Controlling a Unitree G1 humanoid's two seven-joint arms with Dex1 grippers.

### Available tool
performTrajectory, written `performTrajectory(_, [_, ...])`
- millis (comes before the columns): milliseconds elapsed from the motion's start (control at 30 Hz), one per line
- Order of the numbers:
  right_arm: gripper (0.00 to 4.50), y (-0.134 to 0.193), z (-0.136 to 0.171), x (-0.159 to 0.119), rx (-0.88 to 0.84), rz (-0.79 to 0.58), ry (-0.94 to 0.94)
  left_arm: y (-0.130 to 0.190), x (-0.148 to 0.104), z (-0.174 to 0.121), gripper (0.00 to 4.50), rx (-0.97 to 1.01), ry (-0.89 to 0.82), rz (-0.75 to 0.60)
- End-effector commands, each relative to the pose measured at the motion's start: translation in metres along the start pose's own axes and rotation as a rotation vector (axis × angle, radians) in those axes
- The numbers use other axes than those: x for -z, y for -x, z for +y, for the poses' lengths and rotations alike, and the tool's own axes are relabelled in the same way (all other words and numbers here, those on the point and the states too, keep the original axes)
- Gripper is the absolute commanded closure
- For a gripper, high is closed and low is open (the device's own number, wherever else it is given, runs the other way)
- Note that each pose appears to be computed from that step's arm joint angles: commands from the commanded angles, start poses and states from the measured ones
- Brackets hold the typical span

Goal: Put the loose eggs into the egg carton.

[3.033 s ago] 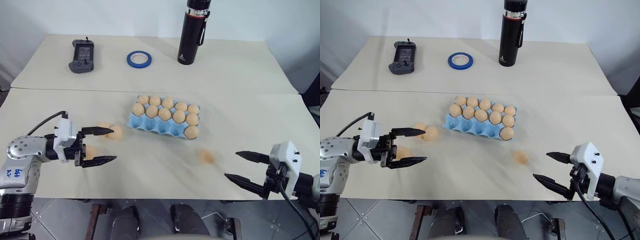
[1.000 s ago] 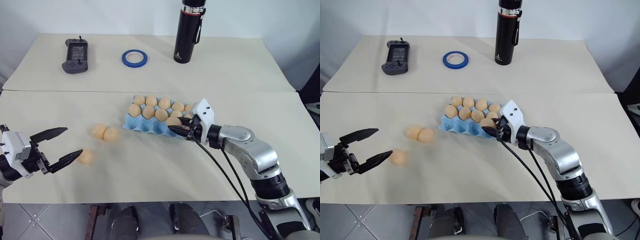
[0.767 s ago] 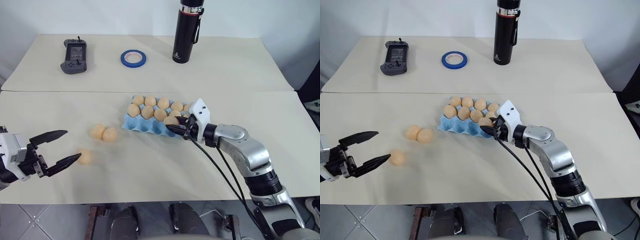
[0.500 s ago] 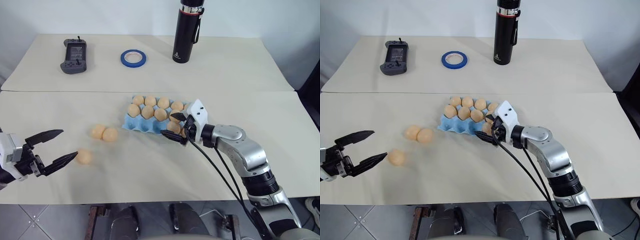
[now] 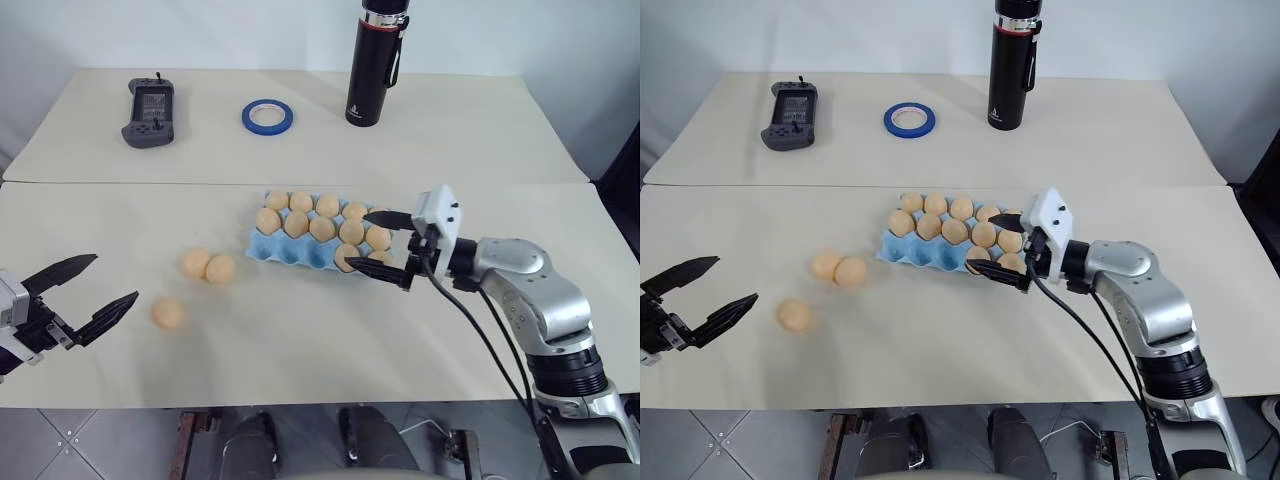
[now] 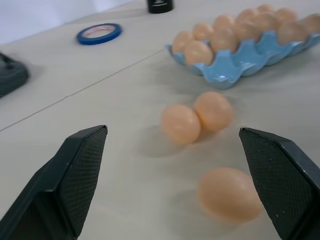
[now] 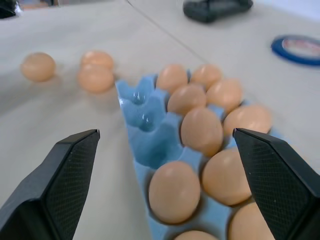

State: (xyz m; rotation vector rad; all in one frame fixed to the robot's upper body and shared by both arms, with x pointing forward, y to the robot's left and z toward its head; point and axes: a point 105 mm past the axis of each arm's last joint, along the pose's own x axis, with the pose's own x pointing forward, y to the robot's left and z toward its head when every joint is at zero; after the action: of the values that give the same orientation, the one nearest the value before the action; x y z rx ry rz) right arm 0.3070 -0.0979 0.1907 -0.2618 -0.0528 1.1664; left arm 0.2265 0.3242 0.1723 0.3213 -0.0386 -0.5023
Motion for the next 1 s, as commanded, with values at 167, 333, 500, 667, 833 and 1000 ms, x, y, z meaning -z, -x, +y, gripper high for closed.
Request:
performTrajectory(167, [0.03,0.038,0.001,0.009,-0.124,-0.039,-0.03,0.024,0.005,0.006,0.0,-0.25,-0.022,0.023])
performTrajectory(333, [0.03,0.049,0.001,0.021,-0.162,-0.012,-0.061,0.037,0.02,-0.022,0.0,-0.237,0.006,0.079])
performTrajectory(500, [0.03,0.054,-0.007,0.032,-0.136,0.035,-0.077,0.045,0.028,-0.046,0.0,-0.261,0.05,0.099])
performTrajectory(667, [0.03,0.049,-0.011,0.03,-0.129,0.024,-0.08,0.036,0.031,-0.057,0.0,-0.315,0.12,0.074])
performTrajectory(833, [0.03,0.046,-0.011,0.029,-0.133,0.017,-0.081,0.011,0.025,-0.058,0.0,-0.285,0.087,0.022])
performTrajectory(1000, [0.03,0.044,-0.01,0.029,-0.129,0.016,-0.081,-0.011,0.027,-0.059,0.0,-0.254,0.087,0.005])
